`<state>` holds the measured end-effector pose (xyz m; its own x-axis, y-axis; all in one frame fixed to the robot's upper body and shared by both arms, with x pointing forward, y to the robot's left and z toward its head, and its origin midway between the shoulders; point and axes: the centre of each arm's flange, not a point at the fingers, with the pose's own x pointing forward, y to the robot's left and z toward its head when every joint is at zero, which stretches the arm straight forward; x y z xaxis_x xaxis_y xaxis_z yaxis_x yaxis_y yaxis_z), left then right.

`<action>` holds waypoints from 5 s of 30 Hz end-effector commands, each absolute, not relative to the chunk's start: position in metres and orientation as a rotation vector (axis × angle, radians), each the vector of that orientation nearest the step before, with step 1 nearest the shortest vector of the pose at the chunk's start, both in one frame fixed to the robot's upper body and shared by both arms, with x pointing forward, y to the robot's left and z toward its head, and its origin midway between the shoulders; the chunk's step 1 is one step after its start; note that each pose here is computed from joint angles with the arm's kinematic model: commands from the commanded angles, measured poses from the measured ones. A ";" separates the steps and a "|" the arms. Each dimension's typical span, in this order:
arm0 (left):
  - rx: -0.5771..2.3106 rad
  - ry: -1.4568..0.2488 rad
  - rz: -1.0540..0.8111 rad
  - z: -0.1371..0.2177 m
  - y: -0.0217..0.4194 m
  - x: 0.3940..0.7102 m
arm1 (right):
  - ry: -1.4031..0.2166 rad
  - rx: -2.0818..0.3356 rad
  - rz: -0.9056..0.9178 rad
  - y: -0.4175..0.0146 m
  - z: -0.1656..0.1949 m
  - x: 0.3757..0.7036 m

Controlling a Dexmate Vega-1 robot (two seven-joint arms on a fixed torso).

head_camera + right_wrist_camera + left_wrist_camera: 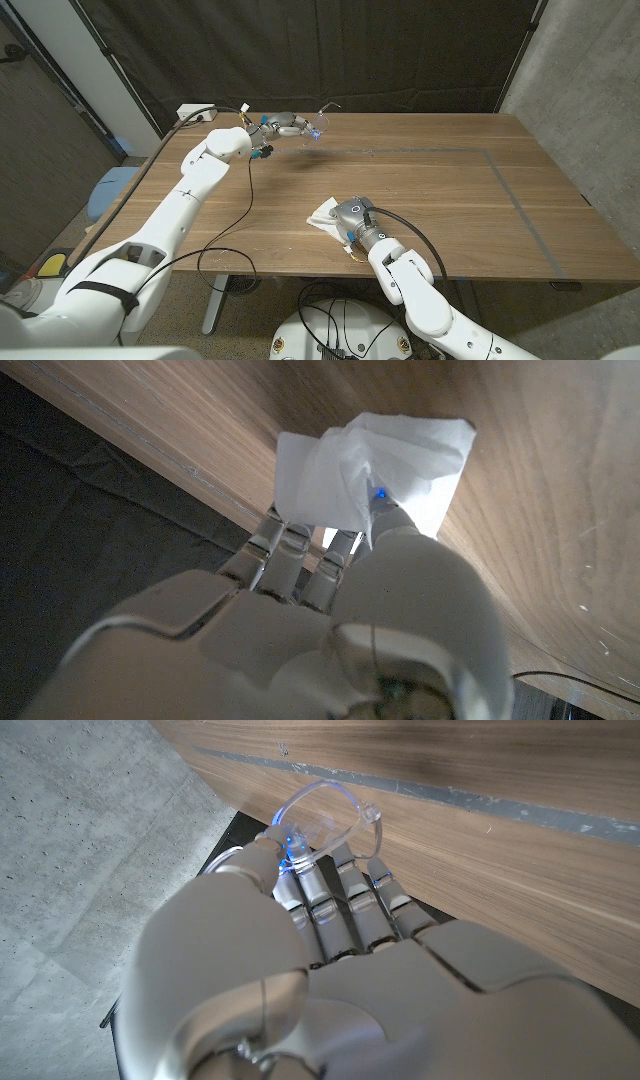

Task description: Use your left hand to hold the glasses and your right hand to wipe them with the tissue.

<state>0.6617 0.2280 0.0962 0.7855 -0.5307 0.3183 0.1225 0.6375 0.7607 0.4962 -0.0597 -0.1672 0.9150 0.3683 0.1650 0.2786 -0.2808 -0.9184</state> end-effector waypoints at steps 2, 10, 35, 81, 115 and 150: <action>0.797 -0.549 -0.403 0.096 0.228 0.672 | -0.799 -1.626 -0.209 -0.069 -0.159 0.491; 0.807 -0.545 -0.410 0.099 0.225 0.676 | -0.904 -1.490 -0.399 -0.069 -0.142 0.495; 0.860 -0.552 -0.440 0.105 0.209 0.666 | -1.119 -1.232 -0.694 -0.067 -0.119 0.499; 1.098 -0.540 -0.629 0.113 0.160 0.641 | -1.204 -1.075 -0.865 -0.048 -0.084 0.511; 1.211 -0.567 -0.770 0.129 0.130 0.634 | -1.189 -1.122 -0.920 -0.041 -0.055 0.543; 1.204 -0.549 -0.769 0.125 0.140 0.631 | -1.082 -1.139 -1.015 -0.078 -0.055 0.544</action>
<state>0.6331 0.1362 0.1255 0.6271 -0.7781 -0.0371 0.2353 0.1437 0.9613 0.5472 -0.0605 -0.0525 0.1834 -0.0192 0.9829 0.9681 0.1771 -0.1772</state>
